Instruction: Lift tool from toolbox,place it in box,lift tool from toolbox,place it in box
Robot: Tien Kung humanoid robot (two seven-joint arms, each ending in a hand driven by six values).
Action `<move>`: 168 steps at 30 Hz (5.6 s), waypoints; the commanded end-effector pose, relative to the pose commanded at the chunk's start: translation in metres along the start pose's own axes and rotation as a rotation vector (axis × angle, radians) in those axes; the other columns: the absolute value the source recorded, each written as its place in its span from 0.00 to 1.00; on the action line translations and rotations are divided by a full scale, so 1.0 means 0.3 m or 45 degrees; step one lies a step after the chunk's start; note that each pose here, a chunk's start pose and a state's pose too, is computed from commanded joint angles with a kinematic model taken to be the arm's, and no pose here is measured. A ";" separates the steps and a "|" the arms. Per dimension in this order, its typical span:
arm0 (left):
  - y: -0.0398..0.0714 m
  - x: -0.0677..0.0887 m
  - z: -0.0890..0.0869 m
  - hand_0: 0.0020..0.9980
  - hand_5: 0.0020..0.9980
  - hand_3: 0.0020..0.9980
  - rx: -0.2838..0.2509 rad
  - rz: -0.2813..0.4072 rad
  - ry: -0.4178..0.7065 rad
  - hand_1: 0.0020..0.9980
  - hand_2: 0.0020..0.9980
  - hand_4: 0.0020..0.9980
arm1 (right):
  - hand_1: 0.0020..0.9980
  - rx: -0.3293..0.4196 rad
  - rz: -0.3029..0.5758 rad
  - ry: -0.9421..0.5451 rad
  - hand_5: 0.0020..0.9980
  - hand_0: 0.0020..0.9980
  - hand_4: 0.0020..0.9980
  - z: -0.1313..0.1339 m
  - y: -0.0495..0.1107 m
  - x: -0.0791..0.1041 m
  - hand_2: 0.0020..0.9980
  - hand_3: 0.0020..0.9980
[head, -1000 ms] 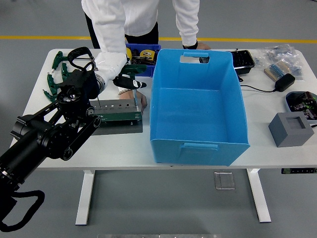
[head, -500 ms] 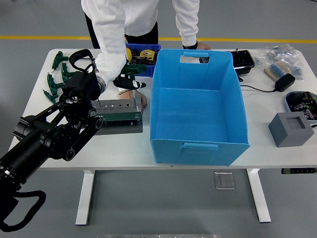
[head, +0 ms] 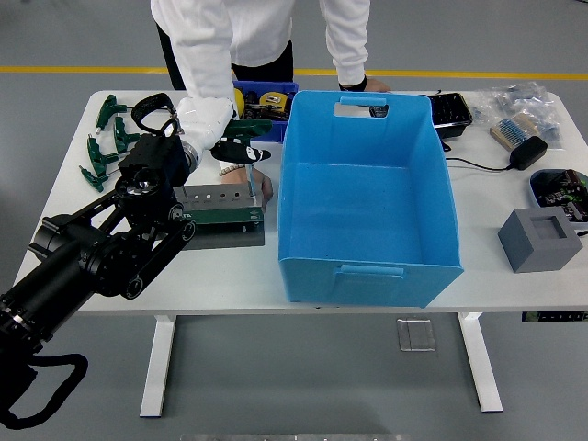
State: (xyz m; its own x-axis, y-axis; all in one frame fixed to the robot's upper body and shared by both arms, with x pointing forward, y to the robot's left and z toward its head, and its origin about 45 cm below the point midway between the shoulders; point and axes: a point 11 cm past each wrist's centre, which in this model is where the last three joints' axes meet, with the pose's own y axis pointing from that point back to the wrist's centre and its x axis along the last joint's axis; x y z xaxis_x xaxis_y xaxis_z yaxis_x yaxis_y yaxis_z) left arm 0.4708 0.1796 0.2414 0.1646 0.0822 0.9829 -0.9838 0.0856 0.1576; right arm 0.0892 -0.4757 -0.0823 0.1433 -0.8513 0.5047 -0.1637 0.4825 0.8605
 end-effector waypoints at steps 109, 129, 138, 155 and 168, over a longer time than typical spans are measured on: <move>0.247 0.177 0.616 0.06 0.47 0.03 -0.868 0.107 -0.049 0.00 0.00 0.65 | 0.55 0.005 0.025 -0.028 0.84 0.59 0.81 -0.004 -0.001 0.022 0.64 0.59; 0.177 0.023 0.651 0.33 0.74 0.68 -0.947 -0.120 -0.126 0.51 0.60 0.99 | 0.55 0.033 0.047 0.006 0.83 0.59 0.81 -0.043 -0.001 0.059 0.63 0.59; 0.142 0.213 0.665 0.47 0.77 0.76 -0.982 0.137 -0.119 0.64 0.74 1.00 | 0.54 0.051 0.065 0.025 0.83 0.59 0.81 -0.063 -0.001 0.088 0.62 0.59; 0.128 0.253 0.621 0.54 0.78 0.78 -0.925 0.194 -0.103 0.68 0.79 1.00 | 0.54 0.031 0.060 0.019 0.82 0.59 0.82 -0.032 -0.003 0.077 0.61 0.59; 0.097 0.216 0.287 0.53 0.78 0.76 -0.686 0.163 -0.174 0.67 0.74 1.00 | 0.54 -0.004 0.035 -0.015 0.82 0.59 0.81 0.016 -0.002 0.030 0.61 0.59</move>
State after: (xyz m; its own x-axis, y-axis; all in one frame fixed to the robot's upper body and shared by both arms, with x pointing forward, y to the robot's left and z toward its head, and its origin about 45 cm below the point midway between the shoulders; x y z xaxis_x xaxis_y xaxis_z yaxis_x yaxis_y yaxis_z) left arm 0.4466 0.1018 0.3177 0.0003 -0.0009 1.0000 -0.8141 0.5807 0.0008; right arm 0.0861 -0.4848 -0.0786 0.1273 -0.8403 0.5270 -0.1640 0.5062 0.8467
